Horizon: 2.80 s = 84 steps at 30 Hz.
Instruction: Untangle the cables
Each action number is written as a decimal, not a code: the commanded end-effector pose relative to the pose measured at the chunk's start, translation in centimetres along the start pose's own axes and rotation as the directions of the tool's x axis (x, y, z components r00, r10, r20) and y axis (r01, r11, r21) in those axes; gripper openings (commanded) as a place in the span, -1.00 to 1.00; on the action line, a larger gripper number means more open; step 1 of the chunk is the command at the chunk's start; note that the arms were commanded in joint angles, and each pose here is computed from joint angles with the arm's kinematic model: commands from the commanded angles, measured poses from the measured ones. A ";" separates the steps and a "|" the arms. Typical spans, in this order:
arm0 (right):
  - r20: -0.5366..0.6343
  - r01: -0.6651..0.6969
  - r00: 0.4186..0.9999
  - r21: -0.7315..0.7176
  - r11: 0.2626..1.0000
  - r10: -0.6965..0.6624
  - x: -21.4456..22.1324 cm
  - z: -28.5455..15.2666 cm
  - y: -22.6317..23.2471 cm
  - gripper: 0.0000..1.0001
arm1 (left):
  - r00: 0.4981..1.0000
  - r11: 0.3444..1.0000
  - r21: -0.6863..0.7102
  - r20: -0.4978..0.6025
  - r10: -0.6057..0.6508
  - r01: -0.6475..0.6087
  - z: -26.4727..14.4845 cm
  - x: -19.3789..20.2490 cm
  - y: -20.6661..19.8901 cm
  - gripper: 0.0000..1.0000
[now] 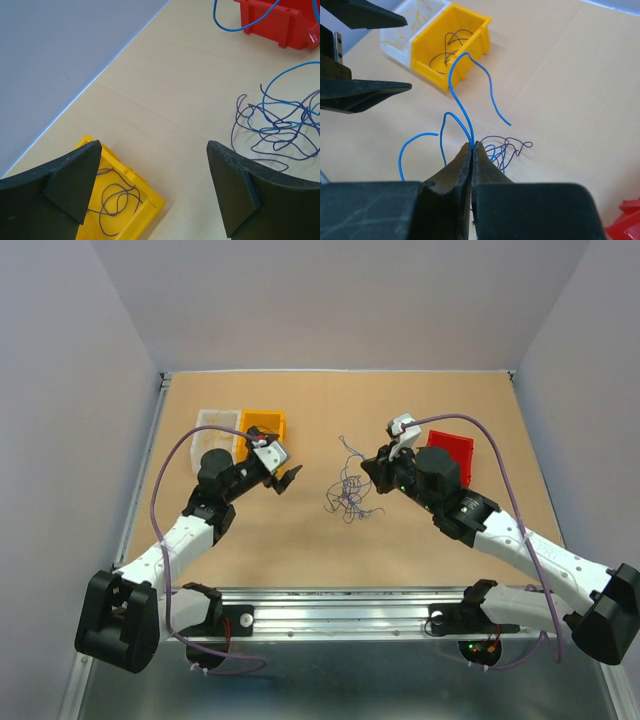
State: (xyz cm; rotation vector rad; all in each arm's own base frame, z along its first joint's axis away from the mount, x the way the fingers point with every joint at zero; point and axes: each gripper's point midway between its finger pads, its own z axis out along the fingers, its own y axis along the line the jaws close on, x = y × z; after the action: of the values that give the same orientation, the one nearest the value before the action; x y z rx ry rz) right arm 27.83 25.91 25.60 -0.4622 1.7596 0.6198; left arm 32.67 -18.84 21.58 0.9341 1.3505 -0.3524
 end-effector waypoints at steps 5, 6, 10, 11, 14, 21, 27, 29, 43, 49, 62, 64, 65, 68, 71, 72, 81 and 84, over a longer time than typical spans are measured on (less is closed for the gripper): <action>0.113 0.004 0.994 -0.074 0.997 0.005 -2.8 -1.1 1.6 -0.99 | 0.994 0.977 0.202 0.095 0.044 -0.063 0.4 -0.6 -4.0 0.86; 0.114 0.004 0.994 -0.077 0.997 0.005 -2.9 -1.1 1.6 -0.99 | 0.992 0.973 0.218 0.115 0.050 -0.074 0.3 -0.9 -4.4 0.86; 0.151 0.002 0.988 -0.105 0.994 0.014 -4.5 -1.1 2.3 -0.99 | 0.978 0.958 0.259 0.197 0.074 -0.125 -0.1 -1.4 -6.5 0.86; 0.157 0.008 0.988 -0.139 0.990 0.014 -4.8 -1.2 3.0 -0.99 | 0.974 0.954 0.269 0.214 0.078 -0.135 -0.2 -1.5 -6.9 0.86; 0.173 0.015 0.985 -0.192 0.981 0.019 -6.0 -1.2 4.1 -0.99 | 0.956 0.931 0.317 0.277 0.093 -0.182 -0.3 -1.9 -8.7 0.86; 0.205 0.024 0.978 -0.265 0.964 0.032 -8.0 -1.4 5.7 -0.99 | 0.949 0.908 0.370 0.304 0.082 -0.197 1.1 -1.7 -11.0 0.78; 0.246 0.033 0.968 -0.314 0.949 0.048 -9.8 -2.0 6.8 -0.99 | 0.957 0.907 0.379 0.279 0.080 -0.186 2.3 -1.0 -11.8 0.62; 0.271 0.038 0.961 -0.319 0.947 0.053 -11.0 -2.2 7.0 -0.99 | 0.961 0.908 0.381 0.265 0.077 -0.177 2.6 -0.6 -11.9 0.49; 0.591 -0.029 0.802 -0.098 0.995 0.082 -26.3 -7.2 4.1 -0.99 | 0.979 0.895 0.408 0.163 0.124 -0.181 3.9 2.3 -12.4 -0.34; 0.694 -0.125 0.714 -0.012 0.992 0.098 -30.7 -11.0 1.9 -0.99 | 0.983 0.882 0.437 0.127 0.132 -0.175 4.1 4.0 -13.0 -0.32; 0.860 -0.234 0.478 -0.072 0.970 0.179 -40.1 -20.7 1.2 -0.99 | 0.986 0.885 0.438 0.116 0.117 -0.157 4.3 3.8 -12.8 -0.28; 0.866 -0.249 0.466 -0.069 0.966 0.182 -40.4 -21.2 1.0 -0.99 | 0.988 0.891 0.429 0.112 0.107 -0.146 4.3 3.6 -12.6 -0.18; 0.864 -0.259 0.462 -0.082 0.962 0.198 -40.3 -21.3 1.0 -0.99 | 0.987 0.896 0.418 0.122 0.107 -0.149 4.2 3.0 -12.3 -0.14; 0.852 -0.262 0.474 -0.105 0.959 0.223 -39.7 -20.6 1.2 -0.99 | 0.982 0.904 0.397 0.165 0.096 -0.155 3.7 1.3 -11.9 0.03; 0.846 -0.268 0.488 -0.091 0.959 0.217 -39.0 -20.1 1.0 -0.99 | 0.974 0.913 0.368 0.196 0.110 -0.177 2.8 0.5 -11.7 0.18; 0.838 -0.276 0.505 -0.070 0.959 0.206 -38.2 -19.4 0.7 -0.99 | 0.975 0.919 0.353 0.190 0.115 -0.177 2.6 0.7 -11.5 0.21; 0.785 -0.363 0.620 0.270 0.892 0.015 -32.9 -14.7 -4.8 -0.99 | 0.964 0.950 0.247 0.231 0.132 -0.190 1.4 -1.1 -9.6 0.26; 0.773 -0.395 0.630 0.400 0.827 -0.074 -30.9 -14.4 -7.2 -0.99 | 0.962 0.952 0.235 0.235 0.140 -0.196 1.1 -1.2 -9.4 0.26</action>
State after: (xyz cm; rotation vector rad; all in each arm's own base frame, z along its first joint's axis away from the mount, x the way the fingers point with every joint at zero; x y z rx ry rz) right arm 28.94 14.33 58.30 0.2383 1.0747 0.5011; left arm 26.46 -26.16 17.09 1.2274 1.0971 -0.5256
